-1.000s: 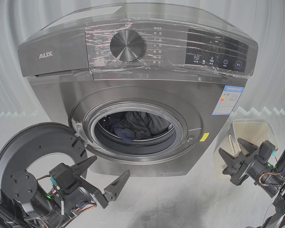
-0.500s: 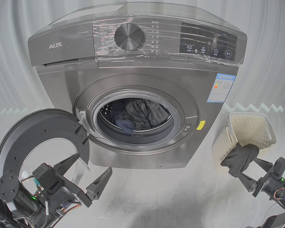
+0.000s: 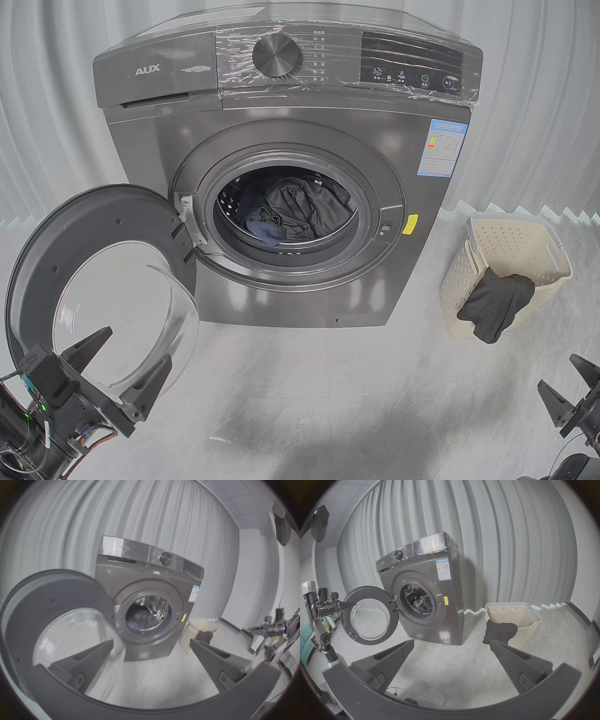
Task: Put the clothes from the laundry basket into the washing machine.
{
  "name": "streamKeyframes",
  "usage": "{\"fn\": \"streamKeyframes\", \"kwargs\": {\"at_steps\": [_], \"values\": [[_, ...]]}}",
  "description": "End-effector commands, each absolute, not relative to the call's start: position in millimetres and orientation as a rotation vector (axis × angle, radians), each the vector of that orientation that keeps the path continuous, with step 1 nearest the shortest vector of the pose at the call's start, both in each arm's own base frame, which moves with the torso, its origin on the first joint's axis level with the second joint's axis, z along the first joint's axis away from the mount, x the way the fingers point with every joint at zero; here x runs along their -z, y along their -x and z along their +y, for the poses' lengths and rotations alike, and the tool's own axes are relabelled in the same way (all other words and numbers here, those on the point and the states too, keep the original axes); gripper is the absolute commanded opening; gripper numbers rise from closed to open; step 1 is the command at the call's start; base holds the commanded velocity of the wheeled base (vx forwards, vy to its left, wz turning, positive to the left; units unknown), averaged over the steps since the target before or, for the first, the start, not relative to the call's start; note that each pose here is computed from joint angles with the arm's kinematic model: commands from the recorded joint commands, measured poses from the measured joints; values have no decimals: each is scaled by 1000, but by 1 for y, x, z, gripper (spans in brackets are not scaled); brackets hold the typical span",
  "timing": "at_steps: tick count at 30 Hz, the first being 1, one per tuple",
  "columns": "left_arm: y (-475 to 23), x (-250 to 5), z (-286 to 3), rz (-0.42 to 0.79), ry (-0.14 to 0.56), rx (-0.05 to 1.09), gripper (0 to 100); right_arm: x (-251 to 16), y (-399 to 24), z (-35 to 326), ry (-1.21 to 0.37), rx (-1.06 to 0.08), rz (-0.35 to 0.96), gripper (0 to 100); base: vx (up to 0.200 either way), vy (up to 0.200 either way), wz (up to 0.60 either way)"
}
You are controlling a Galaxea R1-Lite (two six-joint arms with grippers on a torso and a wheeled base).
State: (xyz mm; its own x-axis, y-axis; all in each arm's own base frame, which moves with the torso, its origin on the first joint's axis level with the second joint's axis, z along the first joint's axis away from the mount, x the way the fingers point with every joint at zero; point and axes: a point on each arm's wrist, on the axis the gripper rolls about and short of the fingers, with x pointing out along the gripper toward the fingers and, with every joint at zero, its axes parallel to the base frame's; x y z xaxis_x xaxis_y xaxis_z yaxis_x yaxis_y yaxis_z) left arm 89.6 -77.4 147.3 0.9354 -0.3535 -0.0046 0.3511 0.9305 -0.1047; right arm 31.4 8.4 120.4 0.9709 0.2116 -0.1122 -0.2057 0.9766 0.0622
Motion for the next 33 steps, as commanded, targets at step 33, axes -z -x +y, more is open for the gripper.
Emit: {"fn": "streamKeyframes", "kwargs": {"at_steps": [33], "values": [[14,-90,7,-29,130,-172,100,-83,15,-8,-82,71,39,100,-18,-85,0]]}}
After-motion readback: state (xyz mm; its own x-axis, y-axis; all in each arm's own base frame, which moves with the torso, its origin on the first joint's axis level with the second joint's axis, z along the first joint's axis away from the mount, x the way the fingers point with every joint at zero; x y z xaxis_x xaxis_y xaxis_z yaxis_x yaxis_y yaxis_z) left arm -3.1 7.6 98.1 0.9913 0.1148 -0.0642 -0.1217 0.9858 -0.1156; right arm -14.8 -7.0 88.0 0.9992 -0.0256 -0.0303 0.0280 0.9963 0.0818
